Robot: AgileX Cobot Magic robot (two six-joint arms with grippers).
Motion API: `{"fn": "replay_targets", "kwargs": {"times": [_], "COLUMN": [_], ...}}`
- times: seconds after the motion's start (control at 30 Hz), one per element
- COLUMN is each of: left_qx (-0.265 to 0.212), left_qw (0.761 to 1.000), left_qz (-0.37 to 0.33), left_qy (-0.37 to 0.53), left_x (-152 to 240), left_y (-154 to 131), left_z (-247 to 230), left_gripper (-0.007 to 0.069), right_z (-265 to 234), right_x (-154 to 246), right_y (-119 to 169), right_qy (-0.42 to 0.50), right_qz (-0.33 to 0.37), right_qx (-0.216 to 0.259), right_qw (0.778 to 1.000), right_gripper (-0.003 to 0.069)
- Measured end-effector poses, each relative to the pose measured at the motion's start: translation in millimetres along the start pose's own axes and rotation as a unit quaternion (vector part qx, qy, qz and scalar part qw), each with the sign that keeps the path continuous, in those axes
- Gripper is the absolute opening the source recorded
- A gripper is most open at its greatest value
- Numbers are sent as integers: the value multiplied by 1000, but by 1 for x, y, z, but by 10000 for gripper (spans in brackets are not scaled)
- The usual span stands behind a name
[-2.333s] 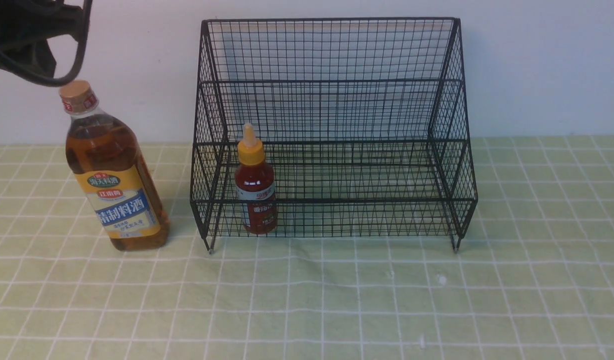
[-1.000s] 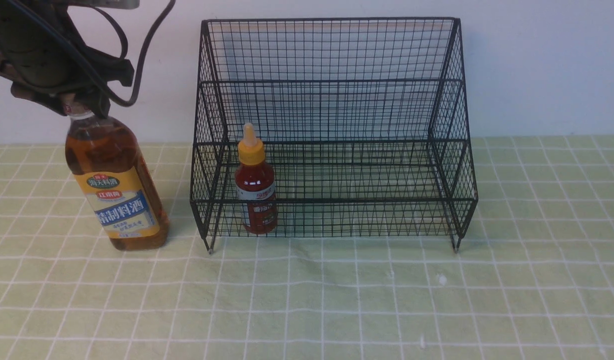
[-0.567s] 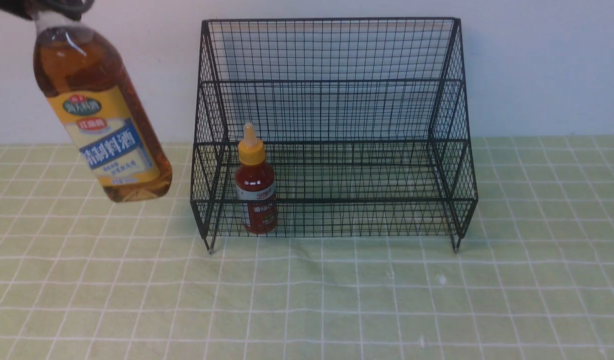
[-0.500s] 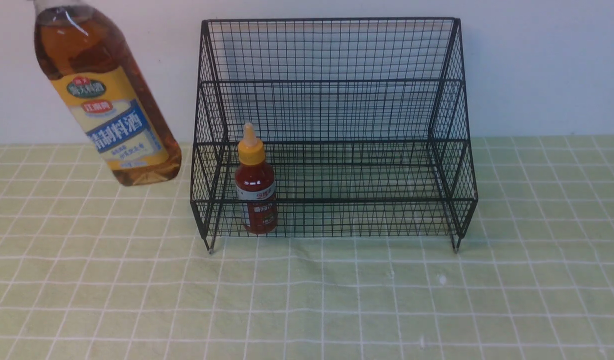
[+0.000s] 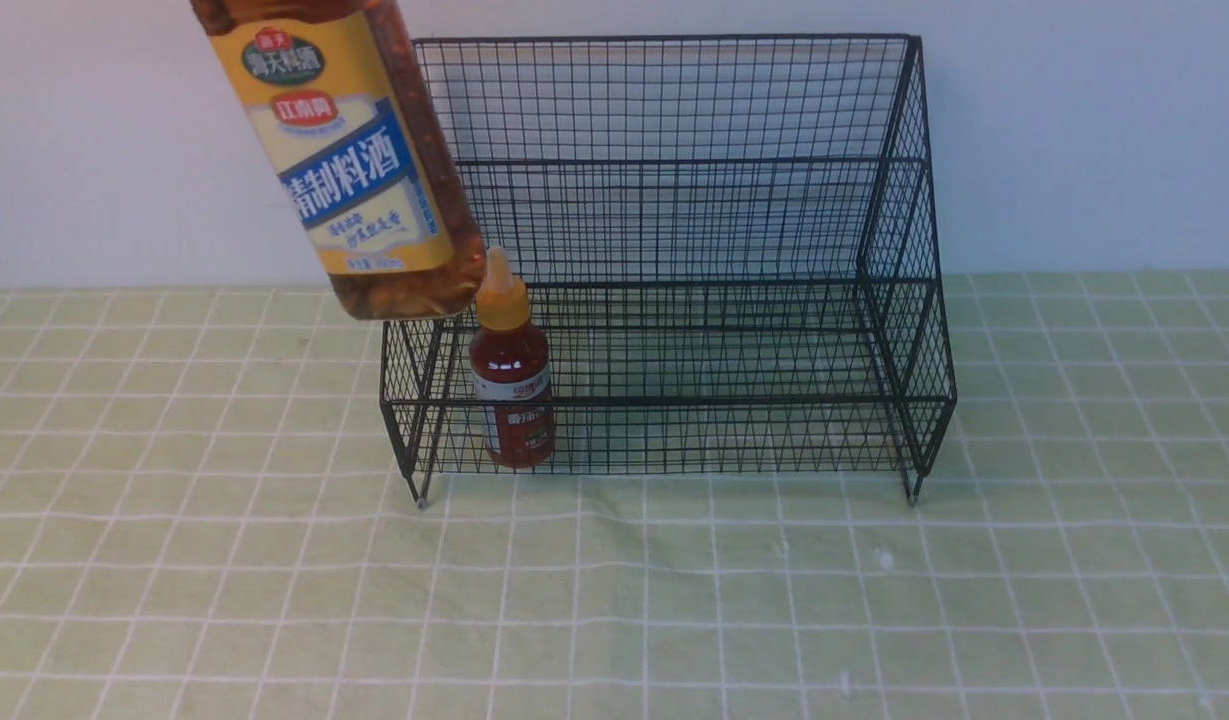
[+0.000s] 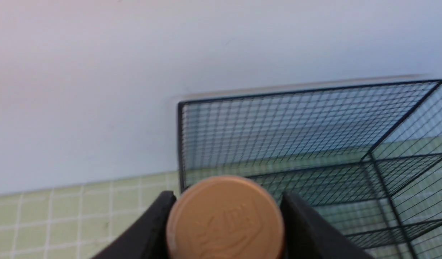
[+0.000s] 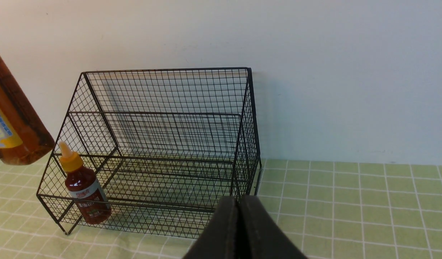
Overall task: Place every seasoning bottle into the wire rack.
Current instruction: Use the left arm to put the condiment bottle back on the shelf
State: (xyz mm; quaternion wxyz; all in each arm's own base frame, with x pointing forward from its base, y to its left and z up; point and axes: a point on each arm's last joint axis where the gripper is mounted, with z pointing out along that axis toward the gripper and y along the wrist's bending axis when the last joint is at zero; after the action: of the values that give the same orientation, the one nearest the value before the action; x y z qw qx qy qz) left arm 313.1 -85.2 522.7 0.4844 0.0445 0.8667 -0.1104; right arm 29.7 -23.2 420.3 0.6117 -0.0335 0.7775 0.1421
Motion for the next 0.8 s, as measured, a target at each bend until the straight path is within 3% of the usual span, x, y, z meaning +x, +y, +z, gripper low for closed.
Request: {"fn": "replay_targets", "kwargs": {"times": [0.57, 0.8], "left_qx": [97, 80], "left_qw": [989, 991], "left_qz": [30, 41], "left_qy": [-112, -100], "left_x": [-11, -6], "left_y": [-59, -61], "left_z": [9, 48], "left_gripper": [320, 320], "right_z": [0, 0], "right_x": [0, 0], "right_y": [0, 0], "right_qy": [-1, -1], "right_qz": [0, 0], "right_qx": [-1, -1], "right_qw": [1000, 1000], "right_gripper": [-15, -15]}}
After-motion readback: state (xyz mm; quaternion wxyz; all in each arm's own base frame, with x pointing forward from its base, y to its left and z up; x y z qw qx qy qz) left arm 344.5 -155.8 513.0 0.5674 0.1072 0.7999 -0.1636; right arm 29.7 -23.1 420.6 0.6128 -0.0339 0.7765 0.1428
